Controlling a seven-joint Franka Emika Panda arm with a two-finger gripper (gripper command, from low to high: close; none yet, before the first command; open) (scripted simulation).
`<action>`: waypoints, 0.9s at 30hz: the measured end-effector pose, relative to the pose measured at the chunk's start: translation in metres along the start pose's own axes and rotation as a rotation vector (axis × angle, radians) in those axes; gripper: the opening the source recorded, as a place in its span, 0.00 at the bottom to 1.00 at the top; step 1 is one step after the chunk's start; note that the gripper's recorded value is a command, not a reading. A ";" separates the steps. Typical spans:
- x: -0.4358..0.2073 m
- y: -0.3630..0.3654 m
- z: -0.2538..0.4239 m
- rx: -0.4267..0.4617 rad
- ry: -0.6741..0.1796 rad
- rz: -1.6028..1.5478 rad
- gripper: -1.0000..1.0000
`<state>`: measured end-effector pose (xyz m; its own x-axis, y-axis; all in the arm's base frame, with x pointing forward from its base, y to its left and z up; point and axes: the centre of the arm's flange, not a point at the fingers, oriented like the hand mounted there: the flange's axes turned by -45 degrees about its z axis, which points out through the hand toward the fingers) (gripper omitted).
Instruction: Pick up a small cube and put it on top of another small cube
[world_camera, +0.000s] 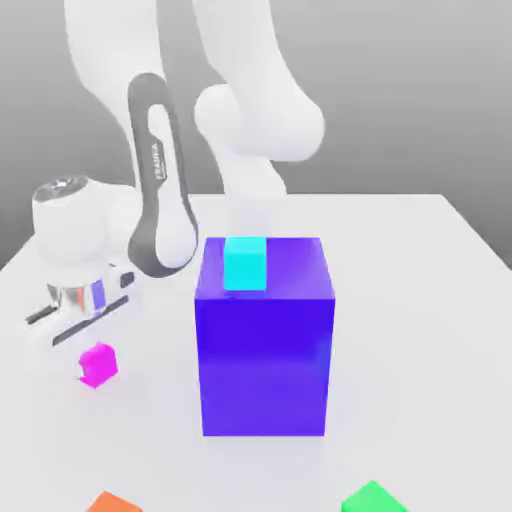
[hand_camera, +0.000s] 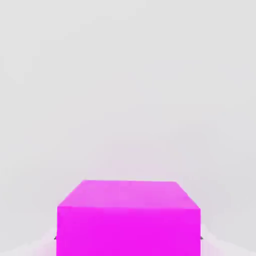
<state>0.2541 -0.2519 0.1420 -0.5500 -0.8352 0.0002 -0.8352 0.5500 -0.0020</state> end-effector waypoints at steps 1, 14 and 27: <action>0.000 0.000 -0.008 0.000 0.000 0.000 0.00; -0.178 -0.081 -0.076 0.016 -0.002 -0.741 0.00; -0.459 -0.020 -0.054 0.002 -0.003 -1.731 0.00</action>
<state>0.5235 0.1202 0.1965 0.9123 -0.4094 0.0016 -0.4094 -0.9123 -0.0031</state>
